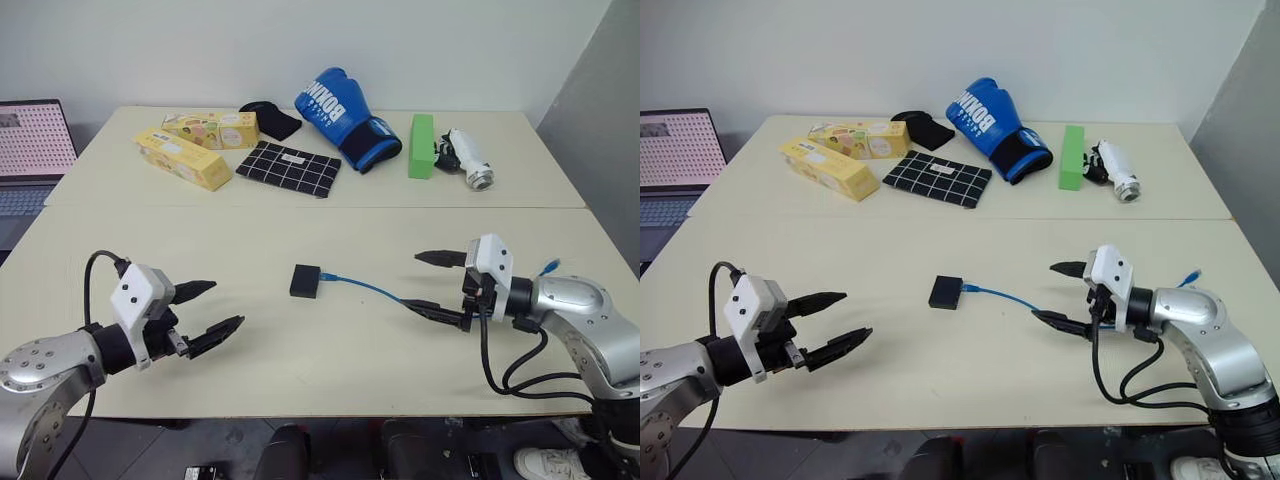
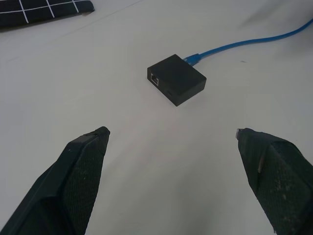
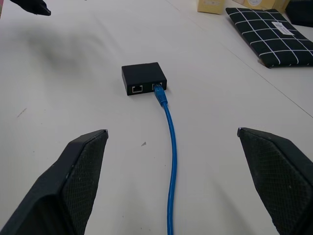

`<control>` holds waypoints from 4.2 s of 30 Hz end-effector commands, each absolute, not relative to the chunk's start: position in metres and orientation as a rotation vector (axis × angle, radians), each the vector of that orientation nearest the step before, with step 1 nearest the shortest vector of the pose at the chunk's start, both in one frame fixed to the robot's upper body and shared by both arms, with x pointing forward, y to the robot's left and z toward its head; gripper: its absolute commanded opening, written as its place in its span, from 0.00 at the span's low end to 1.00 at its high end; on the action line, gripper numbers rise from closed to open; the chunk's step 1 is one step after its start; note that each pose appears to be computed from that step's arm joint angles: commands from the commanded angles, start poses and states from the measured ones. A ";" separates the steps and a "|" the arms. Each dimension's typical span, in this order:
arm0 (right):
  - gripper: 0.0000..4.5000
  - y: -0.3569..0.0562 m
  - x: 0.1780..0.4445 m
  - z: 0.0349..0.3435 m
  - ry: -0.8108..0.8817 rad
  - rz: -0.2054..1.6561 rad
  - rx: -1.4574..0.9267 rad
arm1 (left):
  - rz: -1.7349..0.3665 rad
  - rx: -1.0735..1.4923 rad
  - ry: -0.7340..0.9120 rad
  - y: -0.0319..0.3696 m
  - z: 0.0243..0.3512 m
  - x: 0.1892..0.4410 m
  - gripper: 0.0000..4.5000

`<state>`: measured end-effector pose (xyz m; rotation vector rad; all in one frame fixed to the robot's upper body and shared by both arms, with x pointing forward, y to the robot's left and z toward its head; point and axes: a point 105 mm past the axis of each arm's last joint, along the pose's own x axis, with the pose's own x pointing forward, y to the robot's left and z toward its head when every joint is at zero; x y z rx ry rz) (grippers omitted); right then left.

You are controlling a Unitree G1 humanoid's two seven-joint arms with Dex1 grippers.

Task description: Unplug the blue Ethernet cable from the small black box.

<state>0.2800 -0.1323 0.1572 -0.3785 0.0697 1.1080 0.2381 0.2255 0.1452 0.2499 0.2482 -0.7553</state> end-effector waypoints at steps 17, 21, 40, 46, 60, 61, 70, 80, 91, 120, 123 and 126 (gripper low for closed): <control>1.00 -0.114 0.287 0.160 0.066 1.146 -0.409 | -0.789 0.283 0.251 0.217 0.141 0.240 0.98; 1.00 -0.080 0.299 0.147 0.091 1.220 -0.424 | -0.825 0.305 0.249 0.220 0.139 0.239 0.98; 0.79 -0.011 0.352 0.099 0.199 1.284 -0.538 | -1.004 0.310 0.268 0.212 0.145 0.227 1.00; 0.48 -0.006 0.354 0.098 0.205 1.285 -0.546 | -0.996 0.311 0.276 0.214 0.141 0.229 1.00; 0.02 -0.007 0.356 0.124 0.032 1.257 -0.700 | -0.902 0.224 0.239 0.220 0.143 0.248 1.00; 0.02 -0.007 0.353 0.137 -0.068 1.251 -0.760 | -0.857 0.165 0.228 0.222 0.143 0.256 1.00; 0.02 -0.006 0.321 0.179 -0.515 1.229 -1.118 | -0.931 -0.178 0.220 0.181 0.150 0.263 1.00; 0.02 0.001 0.308 0.189 -0.626 1.216 -1.168 | -1.000 -0.222 0.220 0.166 0.154 0.268 1.00; 0.02 0.003 0.306 0.194 -0.676 1.194 -1.184 | -1.028 -0.278 0.204 0.163 0.156 0.270 0.68; 0.66 -0.046 0.279 0.180 -0.354 1.452 -0.894 | -1.155 -0.217 0.241 0.156 0.148 0.264 0.17; 0.66 -0.055 0.272 0.190 -0.152 1.480 -0.555 | -1.232 -0.157 0.229 0.149 0.144 0.264 0.17; 0.66 -0.058 0.263 0.194 0.006 1.500 -0.280 | -1.317 -0.092 0.197 0.139 0.143 0.263 0.17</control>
